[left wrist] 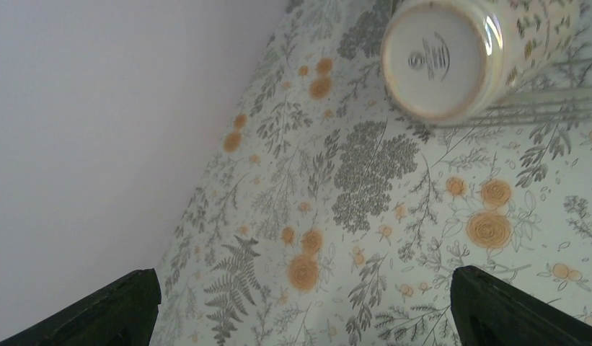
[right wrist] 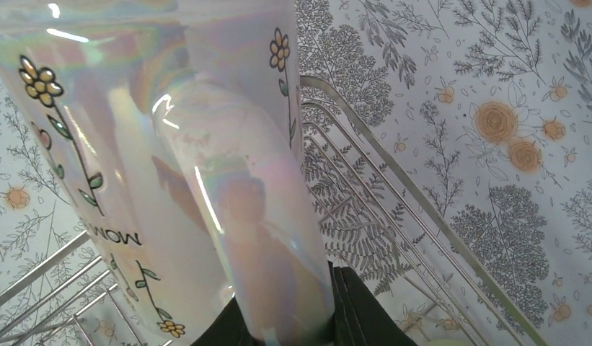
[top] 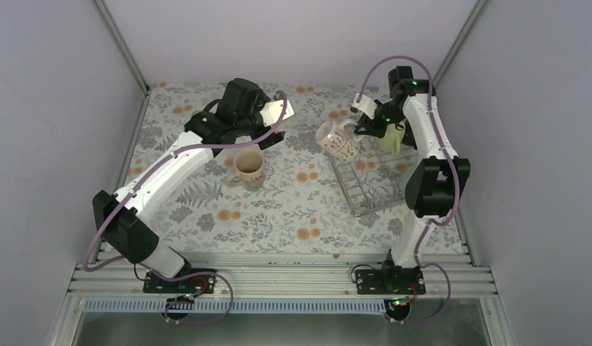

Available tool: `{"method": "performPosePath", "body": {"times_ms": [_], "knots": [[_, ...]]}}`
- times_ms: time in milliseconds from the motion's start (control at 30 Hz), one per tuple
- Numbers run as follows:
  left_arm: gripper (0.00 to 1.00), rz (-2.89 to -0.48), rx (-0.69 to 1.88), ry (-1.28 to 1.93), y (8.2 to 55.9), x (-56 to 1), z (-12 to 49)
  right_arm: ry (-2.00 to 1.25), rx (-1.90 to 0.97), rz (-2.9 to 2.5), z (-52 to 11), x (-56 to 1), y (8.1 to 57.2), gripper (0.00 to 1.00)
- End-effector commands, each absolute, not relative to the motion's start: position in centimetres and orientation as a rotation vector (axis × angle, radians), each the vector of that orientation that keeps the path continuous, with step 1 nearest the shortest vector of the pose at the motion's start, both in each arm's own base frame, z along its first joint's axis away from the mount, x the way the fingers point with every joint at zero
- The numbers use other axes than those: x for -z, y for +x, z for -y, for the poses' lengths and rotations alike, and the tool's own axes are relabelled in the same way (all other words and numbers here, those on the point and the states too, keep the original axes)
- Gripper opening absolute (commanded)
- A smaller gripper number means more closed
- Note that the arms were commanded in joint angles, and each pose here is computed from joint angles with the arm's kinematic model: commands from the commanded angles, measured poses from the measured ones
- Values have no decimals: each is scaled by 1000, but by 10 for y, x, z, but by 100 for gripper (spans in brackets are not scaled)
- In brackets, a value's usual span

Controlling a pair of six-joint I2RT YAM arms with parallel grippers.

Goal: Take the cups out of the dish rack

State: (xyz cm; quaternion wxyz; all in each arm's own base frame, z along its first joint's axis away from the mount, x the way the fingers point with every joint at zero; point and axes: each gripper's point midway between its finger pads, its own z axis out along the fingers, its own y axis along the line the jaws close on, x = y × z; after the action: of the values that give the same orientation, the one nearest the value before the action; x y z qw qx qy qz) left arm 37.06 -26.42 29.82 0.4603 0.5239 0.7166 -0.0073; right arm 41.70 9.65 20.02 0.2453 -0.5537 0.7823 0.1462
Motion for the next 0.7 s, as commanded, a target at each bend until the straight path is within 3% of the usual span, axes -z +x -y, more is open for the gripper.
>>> {"method": "performPosePath", "body": {"times_ms": [0,267,433,667], "knots": [[100,-1692,100,1302,365,-321,286,-1506,-454,-2078,-118,-223,395,4],[100,-1539,400,1297,366,-369,344,-1461,-450,-2041,-122,-226,381,4],[100,-1538,695,1354,366,-362,389,-1385,-455,-1970,-129,-233,373,4],[100,-1492,849,1389,366,-351,415,-1273,-375,-1907,-126,-235,372,4]]}}
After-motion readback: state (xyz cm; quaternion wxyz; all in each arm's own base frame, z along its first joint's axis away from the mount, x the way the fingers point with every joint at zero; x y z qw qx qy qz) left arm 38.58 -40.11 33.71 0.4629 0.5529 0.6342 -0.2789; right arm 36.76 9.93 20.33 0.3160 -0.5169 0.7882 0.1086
